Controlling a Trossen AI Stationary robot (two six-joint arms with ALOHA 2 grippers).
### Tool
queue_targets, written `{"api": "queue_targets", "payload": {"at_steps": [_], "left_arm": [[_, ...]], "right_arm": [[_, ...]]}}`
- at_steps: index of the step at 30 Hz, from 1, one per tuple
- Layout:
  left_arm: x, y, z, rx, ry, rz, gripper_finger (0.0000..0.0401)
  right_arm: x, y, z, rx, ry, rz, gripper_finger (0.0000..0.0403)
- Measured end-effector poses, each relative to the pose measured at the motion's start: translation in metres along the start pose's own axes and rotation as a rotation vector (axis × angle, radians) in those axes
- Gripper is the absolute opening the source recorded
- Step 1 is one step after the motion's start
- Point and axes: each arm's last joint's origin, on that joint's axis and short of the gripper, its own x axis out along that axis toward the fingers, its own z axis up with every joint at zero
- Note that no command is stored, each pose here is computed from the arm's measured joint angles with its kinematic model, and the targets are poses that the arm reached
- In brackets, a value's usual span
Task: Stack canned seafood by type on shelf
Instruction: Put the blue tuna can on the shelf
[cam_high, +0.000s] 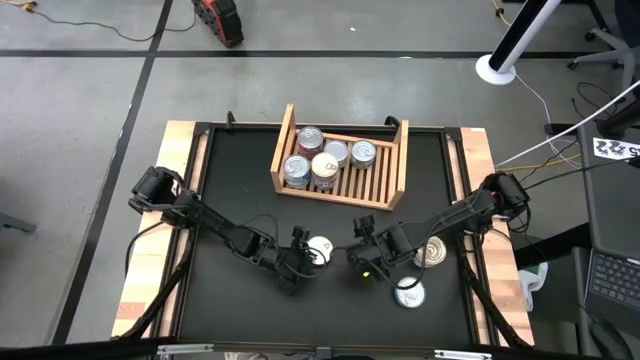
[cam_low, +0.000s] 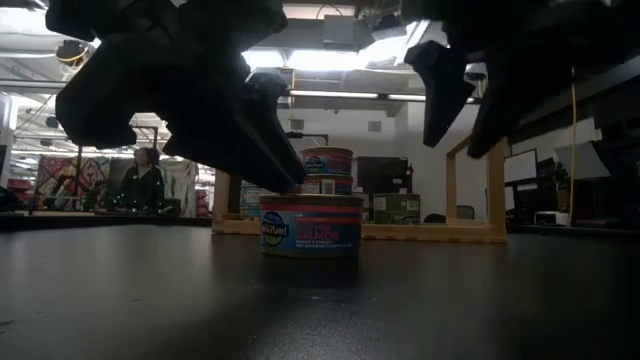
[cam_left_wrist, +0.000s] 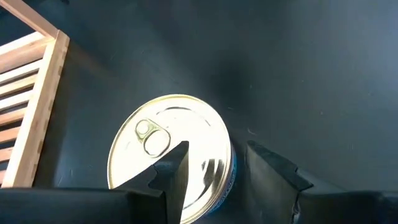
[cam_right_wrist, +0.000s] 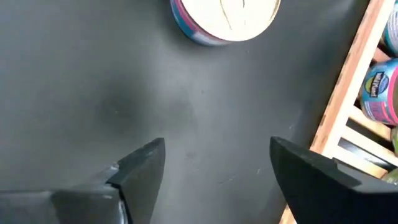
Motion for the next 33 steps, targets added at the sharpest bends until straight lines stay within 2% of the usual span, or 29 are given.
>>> {"api": "queue_targets", "payload": {"at_steps": [6,11,18,24,33], "left_arm": [[0.002,-0.001,-0.004,0.063,0.03,-0.004,0.015],[0.009,-0.004,-0.009,0.127,0.049,-0.004,0.015],[0.02,-0.006,-0.016,0.239,0.093,0.1,0.0148],[0.025,0.003,-0.019,0.33,0.134,0.162,0.0104],[0.033,0.027,-0.022,0.306,0.156,0.207,0.0031]], "right_arm": [[0.02,0.003,-0.012,-0.104,0.004,-0.113,0.0287],[0.036,0.005,-0.018,-0.124,-0.041,-0.156,0.0287],[0.047,0.009,-0.023,-0.146,-0.081,-0.165,0.0287],[0.047,0.007,-0.022,-0.136,-0.092,-0.228,0.0287],[0.055,-0.013,-0.017,-0.08,-0.122,-0.26,0.0287]]}}
